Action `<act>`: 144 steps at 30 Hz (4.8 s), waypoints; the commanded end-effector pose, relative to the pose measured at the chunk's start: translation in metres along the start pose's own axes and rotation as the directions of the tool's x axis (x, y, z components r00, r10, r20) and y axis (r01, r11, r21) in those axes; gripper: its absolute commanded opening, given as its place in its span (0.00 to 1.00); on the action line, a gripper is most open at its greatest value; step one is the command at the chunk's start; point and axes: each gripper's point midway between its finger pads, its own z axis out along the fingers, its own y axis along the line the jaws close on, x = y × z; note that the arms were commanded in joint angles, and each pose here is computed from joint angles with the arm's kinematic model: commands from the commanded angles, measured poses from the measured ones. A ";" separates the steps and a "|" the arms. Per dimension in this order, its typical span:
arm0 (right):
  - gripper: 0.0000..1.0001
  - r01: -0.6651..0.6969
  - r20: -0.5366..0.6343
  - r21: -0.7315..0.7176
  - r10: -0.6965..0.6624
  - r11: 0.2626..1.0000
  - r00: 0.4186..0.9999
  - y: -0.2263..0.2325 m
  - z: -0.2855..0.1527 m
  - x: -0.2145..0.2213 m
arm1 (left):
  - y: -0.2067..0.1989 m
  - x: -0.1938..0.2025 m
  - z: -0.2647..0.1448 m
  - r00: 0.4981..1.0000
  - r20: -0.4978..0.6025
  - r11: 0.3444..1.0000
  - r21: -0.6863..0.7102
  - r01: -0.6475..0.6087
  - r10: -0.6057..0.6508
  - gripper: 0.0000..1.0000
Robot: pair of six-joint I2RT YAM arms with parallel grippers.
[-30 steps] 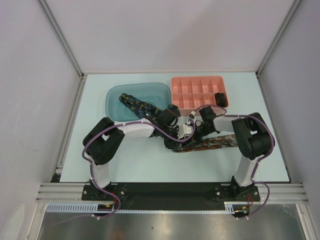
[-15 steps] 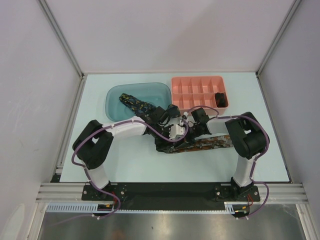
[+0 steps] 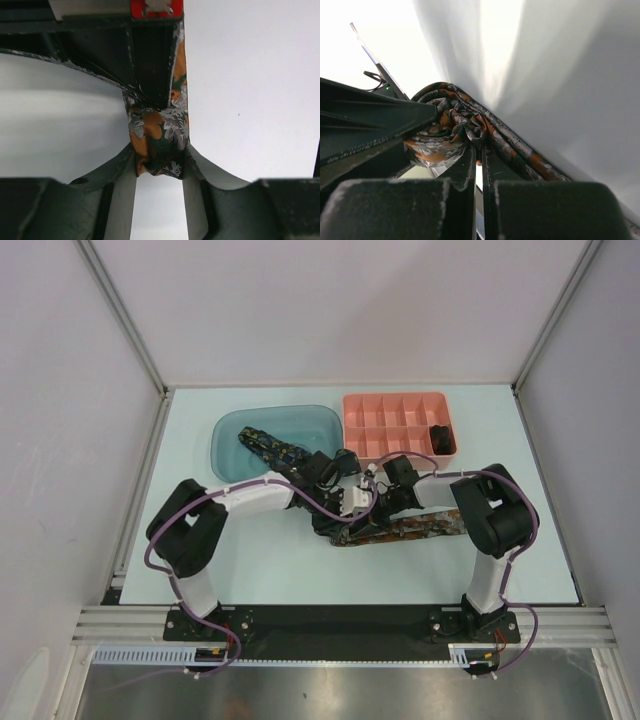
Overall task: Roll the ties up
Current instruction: Roll the tie at the center of the board.
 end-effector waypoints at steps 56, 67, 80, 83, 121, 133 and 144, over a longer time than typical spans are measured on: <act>0.00 0.003 0.062 0.104 -0.010 0.995 0.998 -0.045 -0.047 -0.015 | 0.004 -0.031 0.010 0.989 0.121 0.996 -0.020 0.092 -0.089 0.80; 0.00 0.060 0.085 0.204 -0.079 0.977 0.993 -0.061 -0.054 -0.017 | 0.001 -0.048 0.023 0.965 0.215 0.989 0.052 0.139 -0.147 0.93; 0.00 0.048 0.088 0.165 -0.063 0.985 0.994 -0.054 -0.047 -0.010 | 0.013 -0.060 0.050 0.963 0.197 0.983 0.027 0.181 -0.183 0.52; 0.00 0.048 0.095 0.131 -0.061 0.990 0.994 -0.045 -0.043 -0.012 | 0.012 -0.056 0.045 0.988 0.132 0.996 -0.017 0.087 -0.084 0.38; 0.00 0.019 -0.005 0.087 -0.019 0.996 1.000 -0.038 -0.062 0.003 | 0.002 -0.021 0.046 0.994 -0.082 0.994 -0.077 -0.078 0.072 0.62; 0.00 -0.008 0.031 0.239 0.001 0.971 1.000 -0.088 -0.090 -0.001 | 0.001 -0.073 0.015 0.974 0.220 0.992 -0.121 -0.032 0.058 1.00; 0.00 0.019 -0.022 0.255 -0.014 0.967 1.000 -0.090 -0.075 0.004 | 0.013 -0.140 -0.106 0.855 0.490 0.940 -0.340 0.009 0.169 0.99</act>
